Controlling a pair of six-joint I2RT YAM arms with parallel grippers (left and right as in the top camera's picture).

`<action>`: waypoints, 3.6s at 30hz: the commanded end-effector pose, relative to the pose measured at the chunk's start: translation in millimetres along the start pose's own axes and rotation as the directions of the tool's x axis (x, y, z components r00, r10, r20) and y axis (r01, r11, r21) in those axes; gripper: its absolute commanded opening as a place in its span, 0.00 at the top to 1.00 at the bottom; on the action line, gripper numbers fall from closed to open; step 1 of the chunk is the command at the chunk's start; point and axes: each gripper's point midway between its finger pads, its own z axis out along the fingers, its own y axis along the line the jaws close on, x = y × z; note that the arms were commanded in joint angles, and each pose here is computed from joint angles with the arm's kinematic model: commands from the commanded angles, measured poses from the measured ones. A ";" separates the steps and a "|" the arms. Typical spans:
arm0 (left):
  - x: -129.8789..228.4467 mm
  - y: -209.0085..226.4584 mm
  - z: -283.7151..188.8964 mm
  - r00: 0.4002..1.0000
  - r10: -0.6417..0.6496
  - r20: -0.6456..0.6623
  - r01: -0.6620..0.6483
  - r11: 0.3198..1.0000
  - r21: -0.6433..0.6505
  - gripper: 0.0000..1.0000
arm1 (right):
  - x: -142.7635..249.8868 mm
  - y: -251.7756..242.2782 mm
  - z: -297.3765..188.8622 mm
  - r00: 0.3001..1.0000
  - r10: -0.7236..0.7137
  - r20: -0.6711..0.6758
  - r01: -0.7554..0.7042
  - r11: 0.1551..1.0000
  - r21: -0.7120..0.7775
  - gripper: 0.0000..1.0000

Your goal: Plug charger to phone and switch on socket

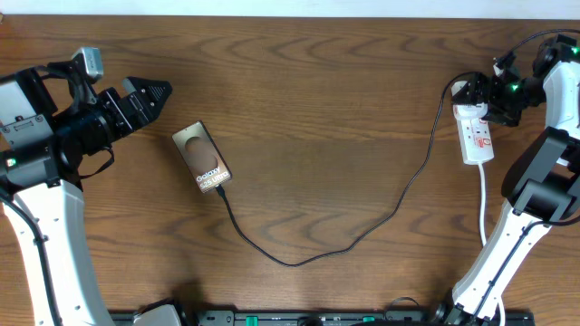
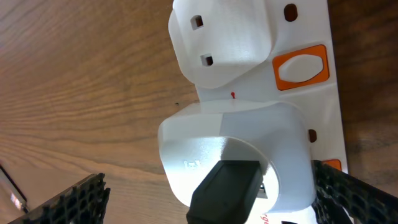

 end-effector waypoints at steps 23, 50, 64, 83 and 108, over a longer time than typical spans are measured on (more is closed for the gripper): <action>1.2 -1.8 0.2 1.000 0.019 -0.005 -0.019 1.000 0.011 0.09 | 6.3 4.1 11.5 0.994 0.106 -0.029 -0.107 0.993 -0.050 0.01; 1.3 -1.7 0.2 1.000 0.019 -0.005 -0.019 1.000 0.011 0.09 | 6.6 9.3 -92.0 0.986 0.091 0.141 -0.106 0.989 0.107 0.01; 1.2 -1.8 0.2 1.000 0.019 -0.005 -0.019 1.000 0.011 0.09 | 41.6 52.3 -192.8 0.953 0.064 0.297 -0.130 0.969 0.210 0.01; 1.2 -1.8 0.2 1.000 0.019 -0.005 -0.019 1.000 0.011 0.08 | 97.9 91.0 -301.7 0.828 0.035 0.560 -0.244 0.921 0.303 0.01; 11.8 7.2 -5.3 1.000 0.002 -0.014 -0.003 0.995 -0.097 0.09 | 97.7 90.5 -301.3 0.829 0.036 0.559 -0.245 0.921 0.303 0.01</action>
